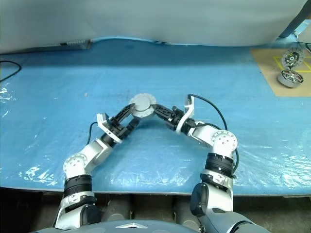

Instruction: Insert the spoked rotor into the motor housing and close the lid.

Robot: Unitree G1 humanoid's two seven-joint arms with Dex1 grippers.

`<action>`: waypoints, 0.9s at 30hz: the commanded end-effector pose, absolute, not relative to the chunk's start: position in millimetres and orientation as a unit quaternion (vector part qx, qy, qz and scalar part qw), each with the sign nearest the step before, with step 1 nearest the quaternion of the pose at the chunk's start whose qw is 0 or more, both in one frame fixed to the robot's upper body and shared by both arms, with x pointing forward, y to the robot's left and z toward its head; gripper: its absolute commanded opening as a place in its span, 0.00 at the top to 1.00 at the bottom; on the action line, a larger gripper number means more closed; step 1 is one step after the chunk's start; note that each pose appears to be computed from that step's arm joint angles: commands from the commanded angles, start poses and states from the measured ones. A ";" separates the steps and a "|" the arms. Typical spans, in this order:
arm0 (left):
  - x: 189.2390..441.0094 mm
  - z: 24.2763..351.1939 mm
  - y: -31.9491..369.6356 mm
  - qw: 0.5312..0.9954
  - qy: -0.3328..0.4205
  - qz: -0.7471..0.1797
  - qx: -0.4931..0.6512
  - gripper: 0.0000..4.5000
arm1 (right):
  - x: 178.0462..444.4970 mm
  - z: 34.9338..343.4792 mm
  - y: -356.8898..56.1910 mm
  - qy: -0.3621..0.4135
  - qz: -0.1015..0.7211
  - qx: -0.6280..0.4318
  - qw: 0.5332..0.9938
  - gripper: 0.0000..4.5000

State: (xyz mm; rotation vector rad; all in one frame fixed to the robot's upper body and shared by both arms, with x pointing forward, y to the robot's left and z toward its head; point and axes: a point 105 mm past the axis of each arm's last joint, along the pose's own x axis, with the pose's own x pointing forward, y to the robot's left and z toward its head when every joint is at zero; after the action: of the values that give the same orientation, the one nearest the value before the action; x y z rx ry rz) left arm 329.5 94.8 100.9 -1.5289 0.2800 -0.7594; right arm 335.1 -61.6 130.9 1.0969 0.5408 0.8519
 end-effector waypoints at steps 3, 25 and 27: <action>334.5 114.8 87.4 0.634 0.102 -0.354 -0.680 0.00 | 324.0 154.8 -53.7 0.214 0.435 0.499 0.719 0.76; 380.2 118.0 135.3 0.726 0.078 -0.267 -0.629 0.47 | 343.3 125.7 -74.4 0.143 0.348 0.209 0.903 0.15; 391.0 119.4 138.2 0.737 0.075 -0.257 -0.621 0.47 | 346.4 122.6 -75.9 0.112 0.337 0.131 0.926 0.00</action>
State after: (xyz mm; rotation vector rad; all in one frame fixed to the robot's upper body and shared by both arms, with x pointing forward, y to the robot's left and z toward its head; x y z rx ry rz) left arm 381.3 138.5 95.9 -1.3863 0.2433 -0.5134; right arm 345.2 -83.2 107.7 0.3887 0.3460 0.6681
